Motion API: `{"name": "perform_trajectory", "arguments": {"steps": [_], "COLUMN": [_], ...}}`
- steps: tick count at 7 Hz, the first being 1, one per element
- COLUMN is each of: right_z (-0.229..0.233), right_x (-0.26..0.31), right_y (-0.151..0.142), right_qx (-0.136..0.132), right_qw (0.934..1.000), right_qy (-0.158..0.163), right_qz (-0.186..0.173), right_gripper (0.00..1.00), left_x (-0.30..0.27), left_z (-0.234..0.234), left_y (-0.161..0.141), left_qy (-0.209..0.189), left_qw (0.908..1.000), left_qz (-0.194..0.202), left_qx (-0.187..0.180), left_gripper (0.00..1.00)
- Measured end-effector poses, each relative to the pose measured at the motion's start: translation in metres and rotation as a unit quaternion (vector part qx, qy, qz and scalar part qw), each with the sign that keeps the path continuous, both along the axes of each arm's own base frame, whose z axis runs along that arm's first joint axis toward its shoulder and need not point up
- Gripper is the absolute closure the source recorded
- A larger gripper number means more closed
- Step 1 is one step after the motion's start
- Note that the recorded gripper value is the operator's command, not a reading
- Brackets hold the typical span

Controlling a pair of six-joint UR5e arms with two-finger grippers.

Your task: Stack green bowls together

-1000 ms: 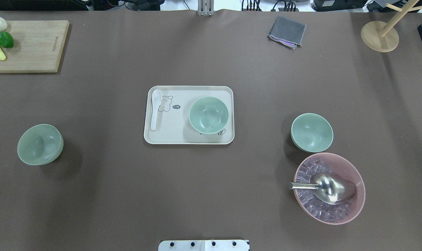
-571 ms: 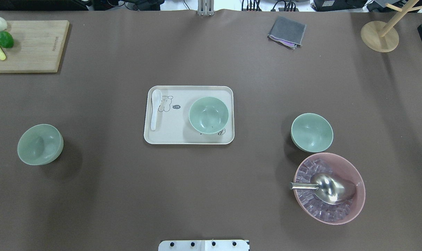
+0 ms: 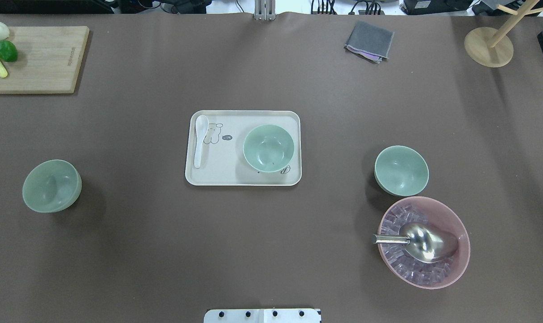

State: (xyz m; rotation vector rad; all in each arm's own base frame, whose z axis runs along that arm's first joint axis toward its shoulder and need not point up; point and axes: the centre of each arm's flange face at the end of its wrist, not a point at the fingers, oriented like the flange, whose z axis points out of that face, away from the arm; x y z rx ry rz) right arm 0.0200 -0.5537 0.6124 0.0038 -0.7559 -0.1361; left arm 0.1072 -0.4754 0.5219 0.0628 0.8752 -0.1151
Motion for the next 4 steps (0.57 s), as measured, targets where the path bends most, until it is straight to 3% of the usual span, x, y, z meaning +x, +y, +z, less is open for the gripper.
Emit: {"name": "perform_trajectory", "arguments": {"steps": [2,4], "right_z": [0.001,-0.001], "right_x": [-0.004,-0.007], "right_y": [-0.001,-0.002], "right_qx": [0.009,0.011], "right_qw": [1.0,0.9999], "right_qy": [0.0,-0.002], "right_qz": [-0.003,-0.005], "right_gripper": [0.0,0.0], "left_x": [0.072,0.094], "left_z": [0.011,0.035], "left_y": [0.013,0.022], "left_qy": [-0.003,-0.003], "left_qw": [0.9999,0.9998], "left_qz": [0.01,0.021], "left_qx": [-0.001,0.002], "left_gripper": [0.02,0.03]}}
